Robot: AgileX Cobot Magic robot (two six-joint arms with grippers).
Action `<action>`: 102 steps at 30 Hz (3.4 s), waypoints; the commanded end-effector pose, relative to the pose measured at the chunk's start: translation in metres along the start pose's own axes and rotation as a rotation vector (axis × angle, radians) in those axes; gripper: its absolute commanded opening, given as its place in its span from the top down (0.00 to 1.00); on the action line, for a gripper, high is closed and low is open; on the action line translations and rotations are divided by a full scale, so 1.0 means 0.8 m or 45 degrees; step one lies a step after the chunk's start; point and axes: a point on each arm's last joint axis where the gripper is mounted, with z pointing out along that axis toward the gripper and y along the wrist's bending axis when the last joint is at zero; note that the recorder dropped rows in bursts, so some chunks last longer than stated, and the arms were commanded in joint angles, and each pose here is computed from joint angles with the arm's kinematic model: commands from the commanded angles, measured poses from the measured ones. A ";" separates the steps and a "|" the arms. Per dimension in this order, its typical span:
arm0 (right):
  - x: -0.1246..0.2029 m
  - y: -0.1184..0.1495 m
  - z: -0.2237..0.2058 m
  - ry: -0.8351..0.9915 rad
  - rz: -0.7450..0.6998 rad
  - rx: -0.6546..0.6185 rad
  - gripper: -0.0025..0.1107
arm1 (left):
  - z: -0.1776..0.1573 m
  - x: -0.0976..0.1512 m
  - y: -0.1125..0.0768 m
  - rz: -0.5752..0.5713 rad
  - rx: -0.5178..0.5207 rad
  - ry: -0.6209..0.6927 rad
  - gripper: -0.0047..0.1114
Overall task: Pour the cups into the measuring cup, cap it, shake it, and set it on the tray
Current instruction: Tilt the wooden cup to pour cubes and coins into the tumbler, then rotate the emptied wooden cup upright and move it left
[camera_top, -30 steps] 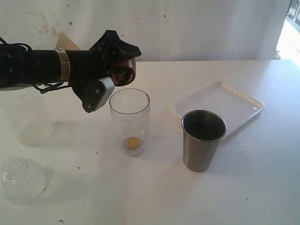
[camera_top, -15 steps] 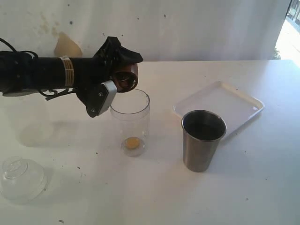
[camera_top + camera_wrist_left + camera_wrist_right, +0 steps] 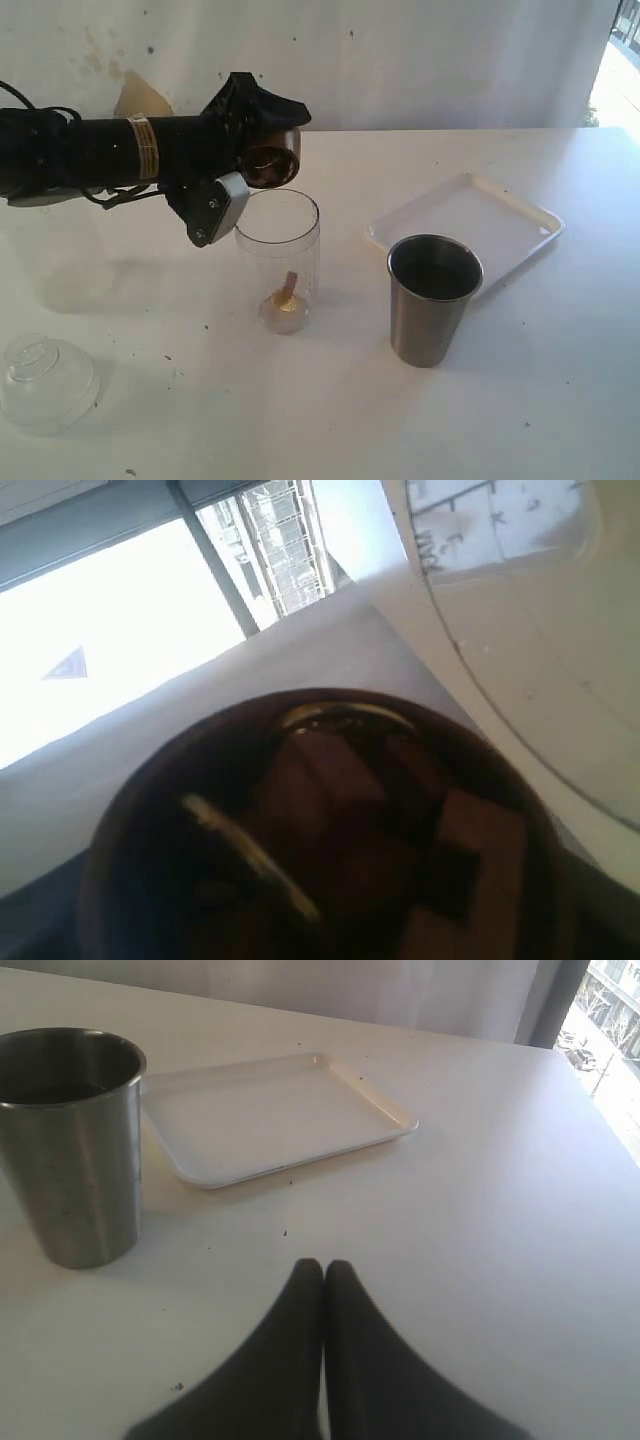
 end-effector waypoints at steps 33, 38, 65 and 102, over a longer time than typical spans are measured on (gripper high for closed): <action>0.000 0.000 0.000 -0.015 0.033 0.009 0.98 | 0.000 -0.002 0.016 0.165 -0.133 -0.018 0.96; 0.000 0.000 0.000 -0.015 0.033 0.009 0.98 | 0.000 -0.006 0.015 0.258 -0.123 -0.059 0.96; 0.000 0.000 0.000 -0.015 0.033 0.009 0.98 | 0.004 -0.007 0.022 0.283 -0.166 -0.007 0.96; 0.000 0.000 0.000 -0.015 0.033 0.009 0.98 | -0.037 0.028 0.093 -1.319 -0.437 0.115 0.96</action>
